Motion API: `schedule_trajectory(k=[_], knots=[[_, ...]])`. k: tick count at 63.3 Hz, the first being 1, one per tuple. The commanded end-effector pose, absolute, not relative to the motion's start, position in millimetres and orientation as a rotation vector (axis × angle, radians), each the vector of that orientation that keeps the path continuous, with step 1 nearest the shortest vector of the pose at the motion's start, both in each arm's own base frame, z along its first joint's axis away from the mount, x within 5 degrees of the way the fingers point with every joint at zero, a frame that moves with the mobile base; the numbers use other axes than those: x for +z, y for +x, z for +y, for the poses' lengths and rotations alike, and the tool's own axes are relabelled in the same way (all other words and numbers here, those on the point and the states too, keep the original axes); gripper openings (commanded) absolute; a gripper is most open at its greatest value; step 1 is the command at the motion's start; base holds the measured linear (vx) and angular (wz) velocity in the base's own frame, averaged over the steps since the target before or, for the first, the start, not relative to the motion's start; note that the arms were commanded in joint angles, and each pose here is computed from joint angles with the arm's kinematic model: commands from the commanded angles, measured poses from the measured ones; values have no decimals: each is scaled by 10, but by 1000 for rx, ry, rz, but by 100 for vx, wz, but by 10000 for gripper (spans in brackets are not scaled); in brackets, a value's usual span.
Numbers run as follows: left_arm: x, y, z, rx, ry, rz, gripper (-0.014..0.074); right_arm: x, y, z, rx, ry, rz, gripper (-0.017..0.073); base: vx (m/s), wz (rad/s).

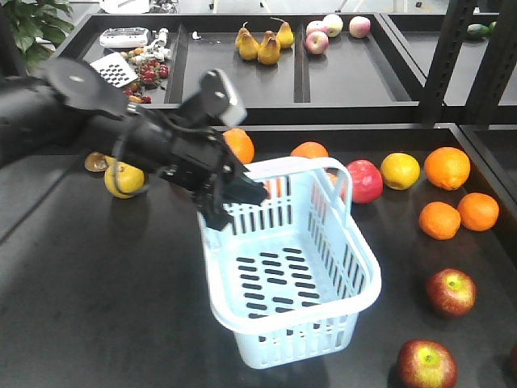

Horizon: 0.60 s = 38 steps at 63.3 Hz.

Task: Pick three apples into basket with both arms
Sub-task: 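Lower the basket onto the table and open the left gripper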

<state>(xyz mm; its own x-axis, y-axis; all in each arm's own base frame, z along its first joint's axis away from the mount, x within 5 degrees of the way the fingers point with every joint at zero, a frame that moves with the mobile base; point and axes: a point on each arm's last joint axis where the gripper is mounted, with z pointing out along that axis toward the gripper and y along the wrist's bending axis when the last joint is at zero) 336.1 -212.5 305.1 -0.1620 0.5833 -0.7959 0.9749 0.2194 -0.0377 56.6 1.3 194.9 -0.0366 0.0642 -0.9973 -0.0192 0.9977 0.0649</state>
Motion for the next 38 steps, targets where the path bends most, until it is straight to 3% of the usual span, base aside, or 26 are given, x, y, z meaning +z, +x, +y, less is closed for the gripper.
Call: schedule_trajectory(k=[1, 22, 38], knots=[[3335, 3354, -2270, -785, 1416, 1701, -6, 1968, 562, 7, 46, 26, 1540, -4, 0, 0], [3018, 3601, -2403, -776, 1416, 1754, -6, 1968, 562, 7, 46, 26, 1540, -4, 0, 0], [2981, 3614, -2387, -733, 1445, 1762, 11, 1968, 562, 7, 46, 26, 1540, -4, 0, 0]])
